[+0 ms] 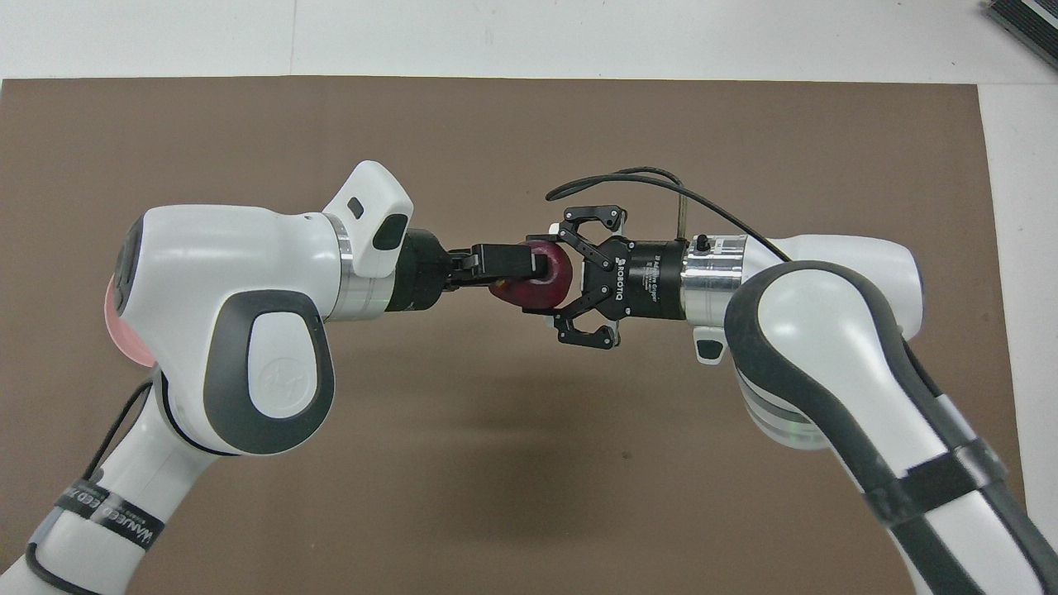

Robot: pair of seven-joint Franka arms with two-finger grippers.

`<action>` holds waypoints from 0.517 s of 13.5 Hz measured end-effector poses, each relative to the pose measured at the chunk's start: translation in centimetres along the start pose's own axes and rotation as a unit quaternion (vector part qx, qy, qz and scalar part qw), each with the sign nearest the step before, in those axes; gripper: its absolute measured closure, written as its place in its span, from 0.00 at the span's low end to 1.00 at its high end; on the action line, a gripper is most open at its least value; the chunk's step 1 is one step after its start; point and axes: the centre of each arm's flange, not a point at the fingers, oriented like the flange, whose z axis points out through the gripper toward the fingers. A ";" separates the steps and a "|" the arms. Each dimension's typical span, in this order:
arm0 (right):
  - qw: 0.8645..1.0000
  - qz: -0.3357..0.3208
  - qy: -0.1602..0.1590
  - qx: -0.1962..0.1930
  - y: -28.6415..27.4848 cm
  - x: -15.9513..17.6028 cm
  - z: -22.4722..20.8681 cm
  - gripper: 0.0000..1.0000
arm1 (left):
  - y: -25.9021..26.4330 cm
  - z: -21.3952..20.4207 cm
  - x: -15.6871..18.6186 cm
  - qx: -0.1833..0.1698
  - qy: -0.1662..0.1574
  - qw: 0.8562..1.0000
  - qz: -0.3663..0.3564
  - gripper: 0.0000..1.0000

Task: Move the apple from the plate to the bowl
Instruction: 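Close the right gripper on the apple and open the left gripper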

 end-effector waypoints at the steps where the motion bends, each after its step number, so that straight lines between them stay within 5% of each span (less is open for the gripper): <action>1: 1.000 -0.001 0.000 -0.001 0.0 0.1 0.1 0.23 | 0.0 -0.1 0.0 0.006 0.000 1.000 0.006 0.00; 7: 0.999 -0.028 0.037 -0.019 0.2 1.1 0.0 0.23 | -0.7 -0.1 0.3 0.016 0.001 1.000 0.006 0.00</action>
